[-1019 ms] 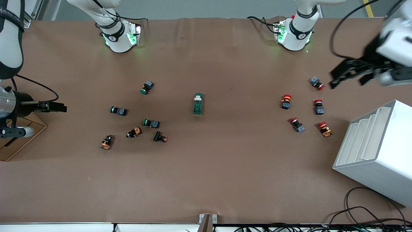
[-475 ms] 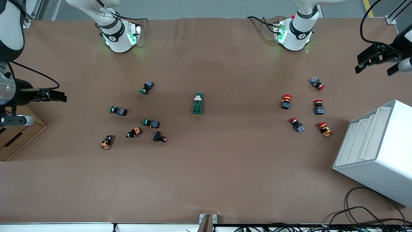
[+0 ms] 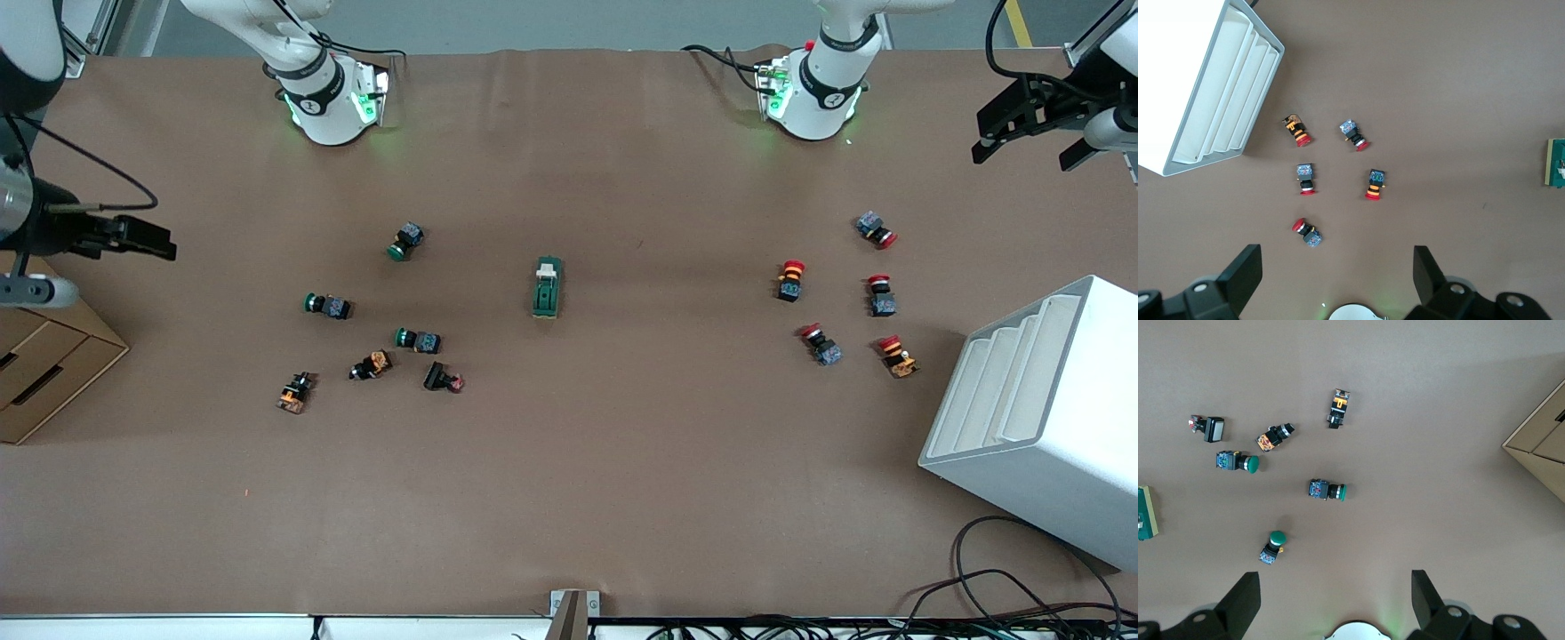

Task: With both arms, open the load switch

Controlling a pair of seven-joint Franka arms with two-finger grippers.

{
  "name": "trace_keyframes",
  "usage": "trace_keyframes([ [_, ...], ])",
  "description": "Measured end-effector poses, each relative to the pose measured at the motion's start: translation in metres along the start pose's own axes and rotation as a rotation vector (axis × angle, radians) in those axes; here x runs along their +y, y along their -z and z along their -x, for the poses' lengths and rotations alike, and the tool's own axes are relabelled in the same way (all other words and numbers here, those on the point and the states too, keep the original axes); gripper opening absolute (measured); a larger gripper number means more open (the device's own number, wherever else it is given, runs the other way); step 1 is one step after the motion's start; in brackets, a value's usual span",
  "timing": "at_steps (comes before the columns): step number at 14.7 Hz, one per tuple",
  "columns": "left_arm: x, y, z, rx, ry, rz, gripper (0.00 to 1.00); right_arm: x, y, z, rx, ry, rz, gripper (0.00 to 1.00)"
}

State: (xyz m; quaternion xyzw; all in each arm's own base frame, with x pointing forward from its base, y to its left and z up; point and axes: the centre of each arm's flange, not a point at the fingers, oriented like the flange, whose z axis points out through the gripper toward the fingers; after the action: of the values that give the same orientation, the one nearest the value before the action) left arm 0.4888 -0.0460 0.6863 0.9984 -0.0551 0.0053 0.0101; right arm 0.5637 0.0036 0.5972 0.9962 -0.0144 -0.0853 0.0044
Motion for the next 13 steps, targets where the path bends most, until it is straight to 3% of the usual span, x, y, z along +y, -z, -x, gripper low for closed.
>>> trace_keyframes([
  [5,-0.001,-0.002,-0.003,0.017,0.004,-0.053,1.00,-0.006,0.025,0.036,0.050,0.012,0.001,1.00],
  [13,-0.004,-0.003,-0.004,0.017,0.010,-0.056,1.00,-0.003,0.051,0.064,0.092,0.009,0.000,1.00],
])
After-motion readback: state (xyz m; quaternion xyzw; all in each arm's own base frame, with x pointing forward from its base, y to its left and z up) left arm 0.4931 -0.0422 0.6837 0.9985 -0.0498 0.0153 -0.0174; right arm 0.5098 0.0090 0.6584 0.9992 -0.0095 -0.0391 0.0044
